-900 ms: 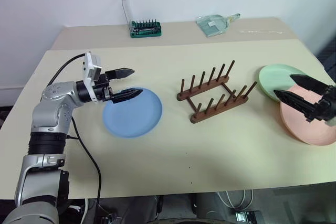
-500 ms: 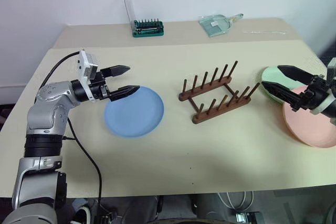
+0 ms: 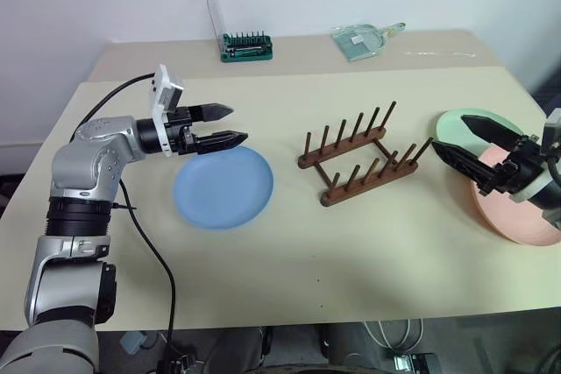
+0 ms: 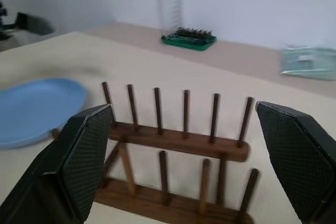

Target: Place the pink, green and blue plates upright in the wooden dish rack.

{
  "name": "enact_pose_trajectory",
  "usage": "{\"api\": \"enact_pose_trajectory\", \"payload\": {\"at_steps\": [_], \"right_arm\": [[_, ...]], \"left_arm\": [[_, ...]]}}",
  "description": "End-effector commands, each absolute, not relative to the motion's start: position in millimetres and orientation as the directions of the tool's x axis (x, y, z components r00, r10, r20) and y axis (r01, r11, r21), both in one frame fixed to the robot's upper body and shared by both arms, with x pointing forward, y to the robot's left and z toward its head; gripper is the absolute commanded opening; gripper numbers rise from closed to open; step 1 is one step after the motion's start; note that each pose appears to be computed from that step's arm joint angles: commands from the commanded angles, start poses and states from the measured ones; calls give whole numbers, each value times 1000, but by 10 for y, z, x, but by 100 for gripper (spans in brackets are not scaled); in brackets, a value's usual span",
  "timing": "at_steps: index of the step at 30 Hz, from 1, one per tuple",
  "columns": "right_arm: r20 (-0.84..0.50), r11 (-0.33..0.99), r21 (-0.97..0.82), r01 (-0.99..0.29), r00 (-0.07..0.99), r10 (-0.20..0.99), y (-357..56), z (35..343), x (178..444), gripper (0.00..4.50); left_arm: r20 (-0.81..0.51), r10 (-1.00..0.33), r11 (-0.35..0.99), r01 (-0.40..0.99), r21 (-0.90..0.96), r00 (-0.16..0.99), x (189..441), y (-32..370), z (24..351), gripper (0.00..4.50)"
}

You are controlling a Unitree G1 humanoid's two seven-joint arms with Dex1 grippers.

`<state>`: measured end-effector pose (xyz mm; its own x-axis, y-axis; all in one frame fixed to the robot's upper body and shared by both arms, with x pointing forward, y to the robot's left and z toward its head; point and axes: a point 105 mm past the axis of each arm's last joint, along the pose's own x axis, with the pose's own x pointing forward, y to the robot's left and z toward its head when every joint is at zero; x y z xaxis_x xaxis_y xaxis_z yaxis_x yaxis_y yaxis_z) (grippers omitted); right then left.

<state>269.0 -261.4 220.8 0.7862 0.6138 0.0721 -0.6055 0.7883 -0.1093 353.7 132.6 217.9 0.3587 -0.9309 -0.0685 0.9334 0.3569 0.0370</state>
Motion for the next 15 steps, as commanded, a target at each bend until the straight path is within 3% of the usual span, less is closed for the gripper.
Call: {"api": "enact_pose_trajectory", "payload": {"at_steps": [1, 3, 5, 10, 15], "right_arm": [[86, 749, -152, -645, 746, 660, -2466, 2329, 2571, 446], [76, 722, -144, -676, 720, 689, -2372, 2291, 2523, 446], [67, 685, -140, -715, 683, 727, -2269, 2250, 2418, 446], [61, 694, -168, -700, 695, 716, -2305, 2207, 2322, 446], [109, 729, -169, -663, 723, 683, -2298, 2166, 2338, 446]], "left_arm": [[-85, -939, 331, 942, 48, 334, 3563, 1245, 2241, 450], [-120, -960, 260, 965, -37, 254, 3475, 1158, 2143, 450], [-131, -969, 211, 978, 1, 209, 3407, 1034, 2049, 450], [-179, -965, 203, 978, -48, 191, 3364, 691, 1950, 450], [-302, -944, 139, 990, -7, 130, 3162, 353, 1698, 450]]}}
